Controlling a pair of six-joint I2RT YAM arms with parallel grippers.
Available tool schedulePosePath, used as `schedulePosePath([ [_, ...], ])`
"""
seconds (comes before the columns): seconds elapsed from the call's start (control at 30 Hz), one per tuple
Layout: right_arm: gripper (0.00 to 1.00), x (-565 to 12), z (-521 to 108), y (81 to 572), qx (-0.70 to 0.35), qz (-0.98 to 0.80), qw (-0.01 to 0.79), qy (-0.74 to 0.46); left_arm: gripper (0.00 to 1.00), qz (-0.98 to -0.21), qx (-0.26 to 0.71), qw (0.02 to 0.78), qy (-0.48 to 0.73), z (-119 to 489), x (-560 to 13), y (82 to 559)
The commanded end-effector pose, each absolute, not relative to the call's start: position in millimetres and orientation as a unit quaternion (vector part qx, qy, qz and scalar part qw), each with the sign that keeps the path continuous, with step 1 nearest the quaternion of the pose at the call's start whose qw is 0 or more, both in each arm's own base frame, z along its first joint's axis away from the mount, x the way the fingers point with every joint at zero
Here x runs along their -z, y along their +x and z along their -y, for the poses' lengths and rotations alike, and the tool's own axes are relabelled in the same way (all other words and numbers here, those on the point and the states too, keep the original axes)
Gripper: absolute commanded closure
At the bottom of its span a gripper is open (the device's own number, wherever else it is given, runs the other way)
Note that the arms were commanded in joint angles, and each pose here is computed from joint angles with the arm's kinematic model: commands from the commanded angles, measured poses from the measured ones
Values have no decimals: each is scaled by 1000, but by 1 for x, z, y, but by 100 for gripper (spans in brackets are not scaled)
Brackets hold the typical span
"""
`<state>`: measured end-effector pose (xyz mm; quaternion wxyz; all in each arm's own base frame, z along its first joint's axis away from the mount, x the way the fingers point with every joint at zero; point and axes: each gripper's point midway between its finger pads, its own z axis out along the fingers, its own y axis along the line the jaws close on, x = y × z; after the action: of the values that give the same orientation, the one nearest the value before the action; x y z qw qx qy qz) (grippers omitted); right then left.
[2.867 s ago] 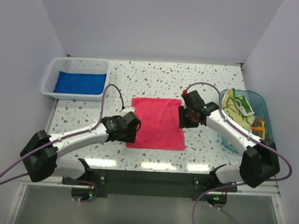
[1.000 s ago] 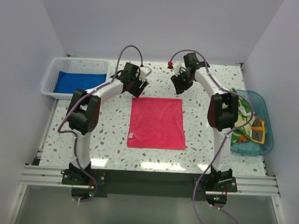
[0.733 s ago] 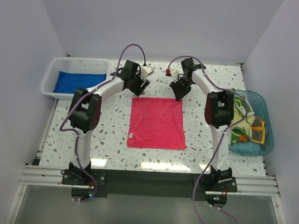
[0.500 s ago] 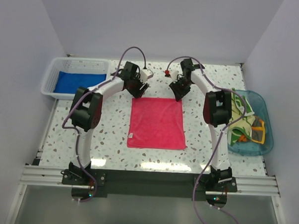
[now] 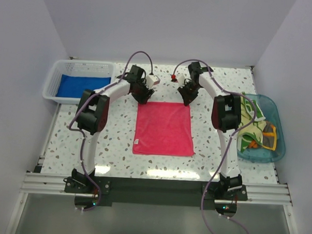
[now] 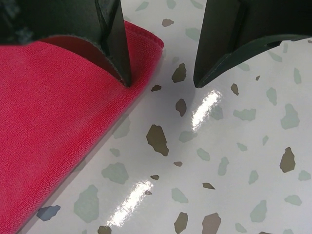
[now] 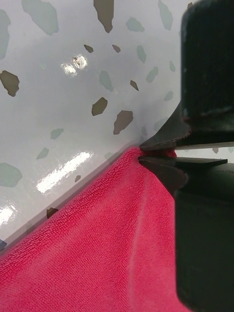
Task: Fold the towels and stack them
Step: Fold the towel
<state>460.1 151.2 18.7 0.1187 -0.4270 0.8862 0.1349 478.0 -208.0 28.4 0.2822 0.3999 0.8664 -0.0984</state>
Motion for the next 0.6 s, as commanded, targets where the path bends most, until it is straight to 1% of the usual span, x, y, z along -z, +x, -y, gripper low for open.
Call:
schedulePosePath([
  [0.0,91,3,-145,440,-148,-888,68,-431,42,-862,110,285,404,208,-33,485],
  [0.17,94,7,-140,439,-138,-889,61,-431,46,-871,109,258,404,202,-24,472],
  [0.3,94,8,-140,437,-137,-890,60,-431,51,-879,105,232,403,195,-13,461],
  [0.57,96,11,-136,433,-129,-892,54,-430,52,-894,80,187,399,177,4,446],
])
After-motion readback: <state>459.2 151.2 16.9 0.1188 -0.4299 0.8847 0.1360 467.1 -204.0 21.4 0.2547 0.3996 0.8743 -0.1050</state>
